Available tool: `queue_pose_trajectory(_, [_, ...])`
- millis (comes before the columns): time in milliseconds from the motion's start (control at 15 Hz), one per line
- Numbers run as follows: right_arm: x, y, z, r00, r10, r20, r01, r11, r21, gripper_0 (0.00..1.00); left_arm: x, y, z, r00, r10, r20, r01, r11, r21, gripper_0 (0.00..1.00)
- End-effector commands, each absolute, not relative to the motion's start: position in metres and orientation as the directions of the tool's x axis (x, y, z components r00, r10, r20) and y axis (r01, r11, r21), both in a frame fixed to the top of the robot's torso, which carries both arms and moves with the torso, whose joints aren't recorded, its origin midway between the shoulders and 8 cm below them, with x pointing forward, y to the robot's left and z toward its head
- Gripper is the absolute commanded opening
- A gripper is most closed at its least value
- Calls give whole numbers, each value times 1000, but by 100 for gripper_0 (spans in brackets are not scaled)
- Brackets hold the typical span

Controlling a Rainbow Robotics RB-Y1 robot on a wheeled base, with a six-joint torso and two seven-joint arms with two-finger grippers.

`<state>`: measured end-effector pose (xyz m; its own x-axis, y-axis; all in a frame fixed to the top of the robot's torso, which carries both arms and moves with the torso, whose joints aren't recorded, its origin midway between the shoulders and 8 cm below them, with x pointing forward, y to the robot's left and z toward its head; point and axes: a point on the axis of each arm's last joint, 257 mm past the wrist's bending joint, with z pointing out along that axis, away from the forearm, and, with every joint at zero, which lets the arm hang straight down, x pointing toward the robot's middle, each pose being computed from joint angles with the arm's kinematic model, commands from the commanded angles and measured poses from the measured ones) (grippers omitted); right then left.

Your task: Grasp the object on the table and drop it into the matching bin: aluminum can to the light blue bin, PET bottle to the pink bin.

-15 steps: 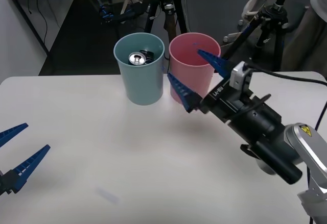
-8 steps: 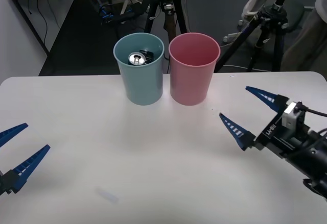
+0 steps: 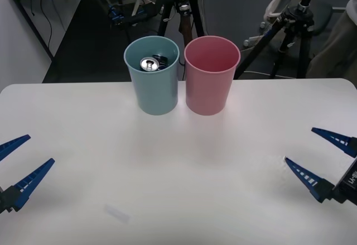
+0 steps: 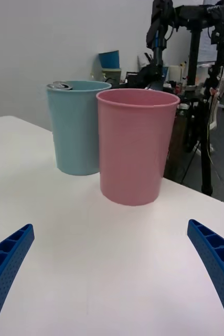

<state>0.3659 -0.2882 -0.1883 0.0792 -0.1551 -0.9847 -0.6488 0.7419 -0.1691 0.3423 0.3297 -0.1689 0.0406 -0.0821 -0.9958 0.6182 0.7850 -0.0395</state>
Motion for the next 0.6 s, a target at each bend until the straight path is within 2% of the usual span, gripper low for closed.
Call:
queue_pose_trajectory(67, [347,-296,-189,74,-168,-983,-672,720,-173,100,342,330,-169,41,-82,-996,618,785,-39,100])
queue_pose_trajectory(600, [324,-295,-188,75,-140,-987,-705,693,-152,100,342,330,-169,41,-82,-996,618,785,-39,100])
